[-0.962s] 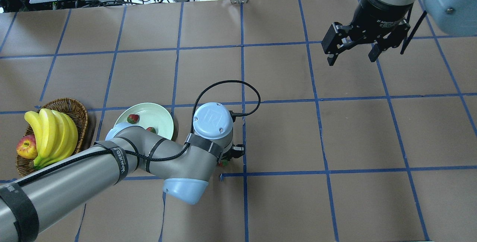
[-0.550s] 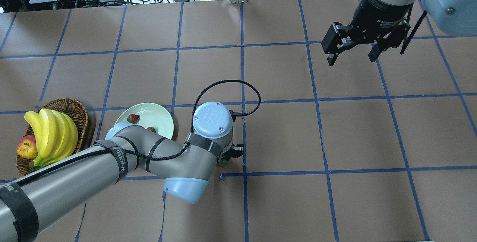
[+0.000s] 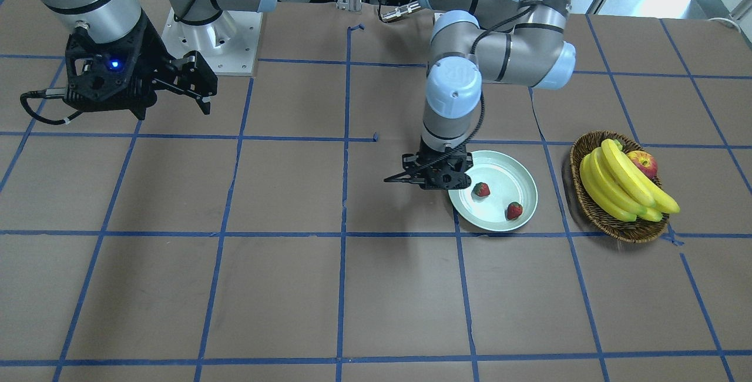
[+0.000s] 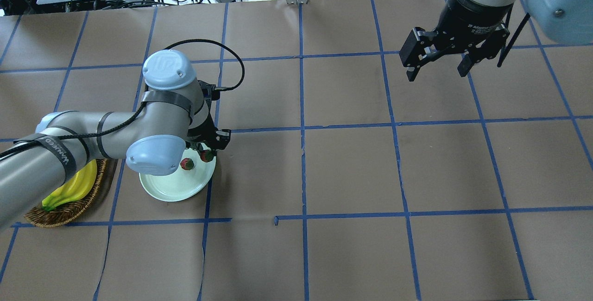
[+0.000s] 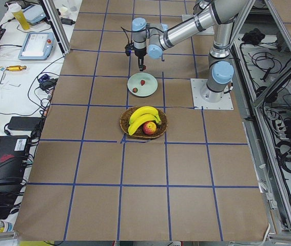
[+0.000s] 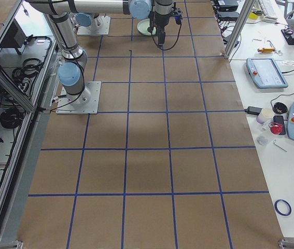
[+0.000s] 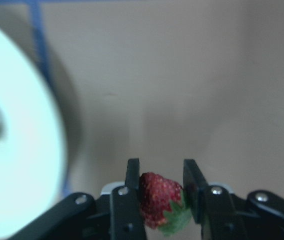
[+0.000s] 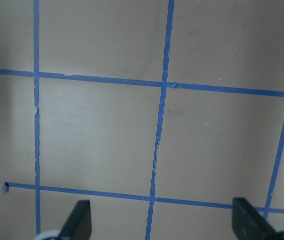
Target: Collect all strawberries into plate
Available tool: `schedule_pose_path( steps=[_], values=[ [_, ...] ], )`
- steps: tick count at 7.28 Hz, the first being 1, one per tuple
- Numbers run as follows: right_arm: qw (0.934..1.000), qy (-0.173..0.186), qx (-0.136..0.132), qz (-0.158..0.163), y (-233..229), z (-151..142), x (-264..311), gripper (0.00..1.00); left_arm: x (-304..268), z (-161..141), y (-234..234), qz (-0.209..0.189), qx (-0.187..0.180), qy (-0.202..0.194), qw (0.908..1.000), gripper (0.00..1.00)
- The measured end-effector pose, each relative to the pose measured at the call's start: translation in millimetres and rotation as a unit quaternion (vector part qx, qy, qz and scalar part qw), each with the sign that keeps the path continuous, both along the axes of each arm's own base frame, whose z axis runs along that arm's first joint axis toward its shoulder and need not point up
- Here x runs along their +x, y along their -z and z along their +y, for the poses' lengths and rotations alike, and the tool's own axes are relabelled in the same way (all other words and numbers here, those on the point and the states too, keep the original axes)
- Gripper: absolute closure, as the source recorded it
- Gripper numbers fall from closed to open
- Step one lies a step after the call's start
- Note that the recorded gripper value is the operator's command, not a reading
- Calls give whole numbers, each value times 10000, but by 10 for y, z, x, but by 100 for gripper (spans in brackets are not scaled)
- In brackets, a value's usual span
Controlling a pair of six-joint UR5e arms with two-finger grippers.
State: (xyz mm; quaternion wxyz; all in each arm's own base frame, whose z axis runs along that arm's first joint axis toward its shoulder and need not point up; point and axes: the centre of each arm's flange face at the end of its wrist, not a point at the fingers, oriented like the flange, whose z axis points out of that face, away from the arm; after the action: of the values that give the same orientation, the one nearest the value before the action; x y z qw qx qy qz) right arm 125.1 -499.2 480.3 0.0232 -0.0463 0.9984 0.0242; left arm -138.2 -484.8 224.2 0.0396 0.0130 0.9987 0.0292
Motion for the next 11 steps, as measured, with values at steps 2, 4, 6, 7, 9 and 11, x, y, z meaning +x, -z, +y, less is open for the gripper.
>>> schedule_pose_path(
  steps=[2, 4, 6, 7, 9, 11],
  values=[
    [10000, -9, 2, 5, 2, 1, 8, 0, 354, -29, 57, 56, 115, 147, 9998, 1],
    [10000, -11, 4, 1, 4, 0, 11, 0, 398, -69, 16, 73, 27, 96, 9999, 0],
    [10000, -12, 1, -1, 4, -1, 12, 0, 376, -239, -321, 82, -364, 102, 9993, 0],
    [10000, -12, 2, -2, 5, -2, 12, 0, 366, -342, -600, 106, -497, 125, 9986, 0],
    [10000, -11, 2, -2, 7, -5, 11, 0, 338, -519, -1435, 185, -314, 189, 9992, 0],
    [10000, -7, 3, 0, 10, -10, 5, 0, 288, -473, -2181, 194, -412, 244, 9987, 0]
  ],
)
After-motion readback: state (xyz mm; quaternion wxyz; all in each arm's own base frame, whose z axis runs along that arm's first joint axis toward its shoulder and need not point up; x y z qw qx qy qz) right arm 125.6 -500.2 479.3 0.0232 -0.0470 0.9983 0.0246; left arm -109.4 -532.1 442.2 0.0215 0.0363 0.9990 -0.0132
